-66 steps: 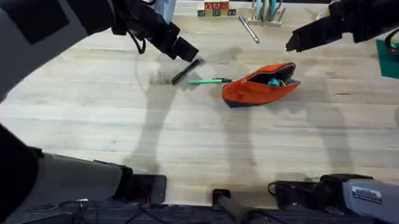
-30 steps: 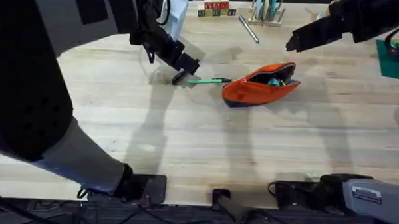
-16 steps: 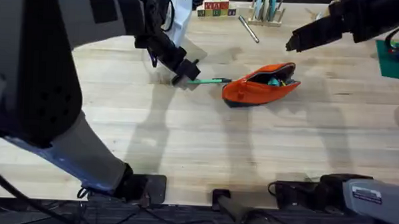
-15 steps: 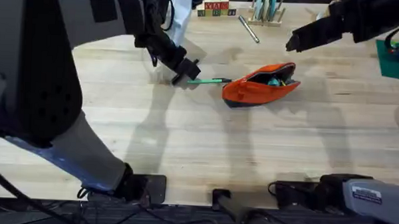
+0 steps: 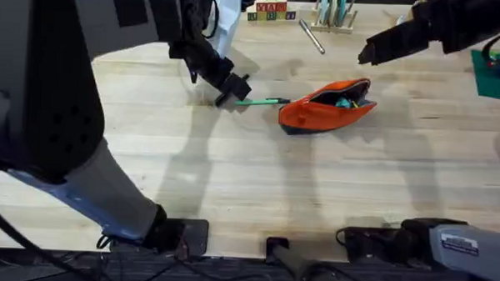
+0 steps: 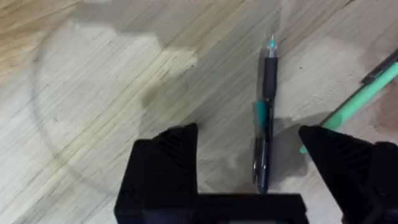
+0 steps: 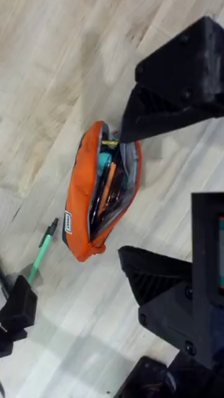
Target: Unzip the bag, pick up the pens from the table one at a time and place them inside, then zip the bag closed.
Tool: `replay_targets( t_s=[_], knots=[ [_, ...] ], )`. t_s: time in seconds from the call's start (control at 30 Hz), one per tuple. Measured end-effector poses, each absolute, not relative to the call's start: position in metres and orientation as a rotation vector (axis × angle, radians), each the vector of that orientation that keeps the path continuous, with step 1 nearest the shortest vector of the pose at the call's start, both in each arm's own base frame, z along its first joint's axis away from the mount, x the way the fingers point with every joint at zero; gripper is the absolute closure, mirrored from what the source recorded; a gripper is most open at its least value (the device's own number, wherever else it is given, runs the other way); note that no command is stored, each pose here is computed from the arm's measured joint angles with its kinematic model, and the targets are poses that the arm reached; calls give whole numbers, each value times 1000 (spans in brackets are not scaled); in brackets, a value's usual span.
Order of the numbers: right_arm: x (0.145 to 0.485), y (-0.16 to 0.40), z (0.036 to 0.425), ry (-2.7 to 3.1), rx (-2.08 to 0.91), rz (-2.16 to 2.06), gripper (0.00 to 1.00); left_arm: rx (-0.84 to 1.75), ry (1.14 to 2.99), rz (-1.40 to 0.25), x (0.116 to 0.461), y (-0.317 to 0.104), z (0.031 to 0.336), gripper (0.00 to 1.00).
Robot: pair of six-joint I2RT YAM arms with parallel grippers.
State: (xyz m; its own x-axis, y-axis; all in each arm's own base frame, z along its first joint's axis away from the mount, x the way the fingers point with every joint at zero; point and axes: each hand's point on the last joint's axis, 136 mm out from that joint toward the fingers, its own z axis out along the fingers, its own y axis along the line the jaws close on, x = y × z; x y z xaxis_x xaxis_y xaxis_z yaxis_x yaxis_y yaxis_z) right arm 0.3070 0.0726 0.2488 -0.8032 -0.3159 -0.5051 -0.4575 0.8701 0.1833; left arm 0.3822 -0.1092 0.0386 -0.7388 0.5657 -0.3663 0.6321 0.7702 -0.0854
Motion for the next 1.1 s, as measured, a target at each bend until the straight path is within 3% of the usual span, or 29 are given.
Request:
replay_targets(
  t_s=[0.87,1.03,1.1],
  knots=[
    [307,73,249,2571,-566,411,4,988,2706,-151,372,-103,35,6],
    [307,73,249,2571,-565,410,4,1035,2691,-114,372,-110,36,101],
    [307,73,249,2571,-565,411,4,1055,2687,-113,370,-113,36,200]
  ],
)
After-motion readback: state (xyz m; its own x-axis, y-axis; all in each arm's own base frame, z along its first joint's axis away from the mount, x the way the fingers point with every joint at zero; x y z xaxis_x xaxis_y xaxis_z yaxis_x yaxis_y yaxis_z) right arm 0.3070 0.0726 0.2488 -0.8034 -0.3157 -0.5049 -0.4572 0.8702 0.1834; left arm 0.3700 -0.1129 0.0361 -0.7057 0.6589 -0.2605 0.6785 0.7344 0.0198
